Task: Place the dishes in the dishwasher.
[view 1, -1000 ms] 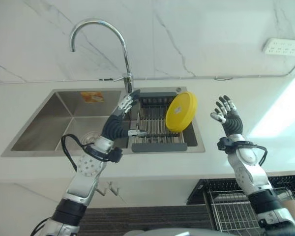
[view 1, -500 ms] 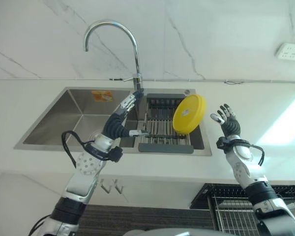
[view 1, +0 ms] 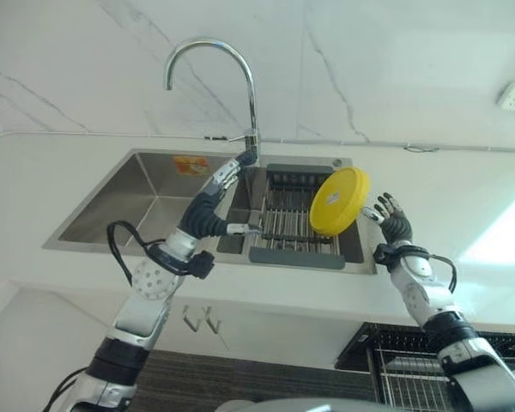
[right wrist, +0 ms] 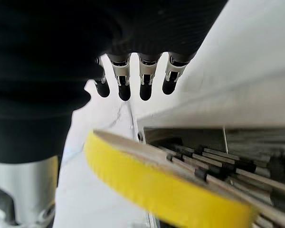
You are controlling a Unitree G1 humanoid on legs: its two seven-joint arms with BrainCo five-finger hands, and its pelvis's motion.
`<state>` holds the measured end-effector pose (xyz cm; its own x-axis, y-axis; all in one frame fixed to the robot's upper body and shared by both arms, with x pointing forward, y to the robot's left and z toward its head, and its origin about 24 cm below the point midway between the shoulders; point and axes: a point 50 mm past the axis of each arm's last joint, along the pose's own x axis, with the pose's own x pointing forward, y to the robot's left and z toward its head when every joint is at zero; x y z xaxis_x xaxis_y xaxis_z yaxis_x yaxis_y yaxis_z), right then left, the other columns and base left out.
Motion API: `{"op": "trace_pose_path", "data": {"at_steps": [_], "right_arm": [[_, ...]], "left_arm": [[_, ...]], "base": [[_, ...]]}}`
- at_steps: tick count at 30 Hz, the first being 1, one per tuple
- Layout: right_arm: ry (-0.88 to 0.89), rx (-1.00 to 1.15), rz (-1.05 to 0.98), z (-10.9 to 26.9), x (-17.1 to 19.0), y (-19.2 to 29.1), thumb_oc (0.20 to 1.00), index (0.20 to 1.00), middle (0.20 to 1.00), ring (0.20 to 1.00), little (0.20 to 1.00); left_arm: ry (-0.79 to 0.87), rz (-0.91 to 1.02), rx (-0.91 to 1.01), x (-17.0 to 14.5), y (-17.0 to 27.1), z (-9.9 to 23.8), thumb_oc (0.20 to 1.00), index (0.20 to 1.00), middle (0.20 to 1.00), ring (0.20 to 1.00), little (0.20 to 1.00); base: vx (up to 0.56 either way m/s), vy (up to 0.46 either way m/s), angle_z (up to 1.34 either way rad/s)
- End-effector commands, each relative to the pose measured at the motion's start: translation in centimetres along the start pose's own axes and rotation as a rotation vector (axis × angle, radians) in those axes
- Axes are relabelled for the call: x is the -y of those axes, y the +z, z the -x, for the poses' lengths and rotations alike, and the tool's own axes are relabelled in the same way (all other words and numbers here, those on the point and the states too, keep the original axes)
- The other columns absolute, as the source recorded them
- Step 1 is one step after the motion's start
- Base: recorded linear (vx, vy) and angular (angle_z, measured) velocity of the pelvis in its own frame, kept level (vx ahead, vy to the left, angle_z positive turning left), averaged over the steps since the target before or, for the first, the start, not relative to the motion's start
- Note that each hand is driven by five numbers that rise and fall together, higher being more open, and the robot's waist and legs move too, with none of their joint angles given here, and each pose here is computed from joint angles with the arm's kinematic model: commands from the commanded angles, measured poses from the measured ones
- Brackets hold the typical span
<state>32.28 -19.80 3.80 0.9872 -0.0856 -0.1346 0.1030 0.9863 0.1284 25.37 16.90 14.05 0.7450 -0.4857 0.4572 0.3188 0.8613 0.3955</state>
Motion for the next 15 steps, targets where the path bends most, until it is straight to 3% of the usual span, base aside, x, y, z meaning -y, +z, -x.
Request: {"op": "trace_pose_path", "data": {"at_steps": [1,15], "right_arm": [[0.046,0.106,-0.032,-1.86,-1.55,3.55,1.000,1.000,1.000,1.000,1.000],[0.036,0.030,-0.077,-2.76,-1.76,2.90,1.000,1.000,1.000,1.000,1.000]], "left_arm": [[-0.041,0.025,0.142,0.14,2.19,-2.04,1.000,1.000,1.000,1.000,1.000],[-0.041,0.030,0.154,-0.16,2.56,-2.31,1.000,1.000,1.000,1.000,1.000]], "base": [[0.02,-0.011,0.06],[0.02,-0.006,0.05]]}}
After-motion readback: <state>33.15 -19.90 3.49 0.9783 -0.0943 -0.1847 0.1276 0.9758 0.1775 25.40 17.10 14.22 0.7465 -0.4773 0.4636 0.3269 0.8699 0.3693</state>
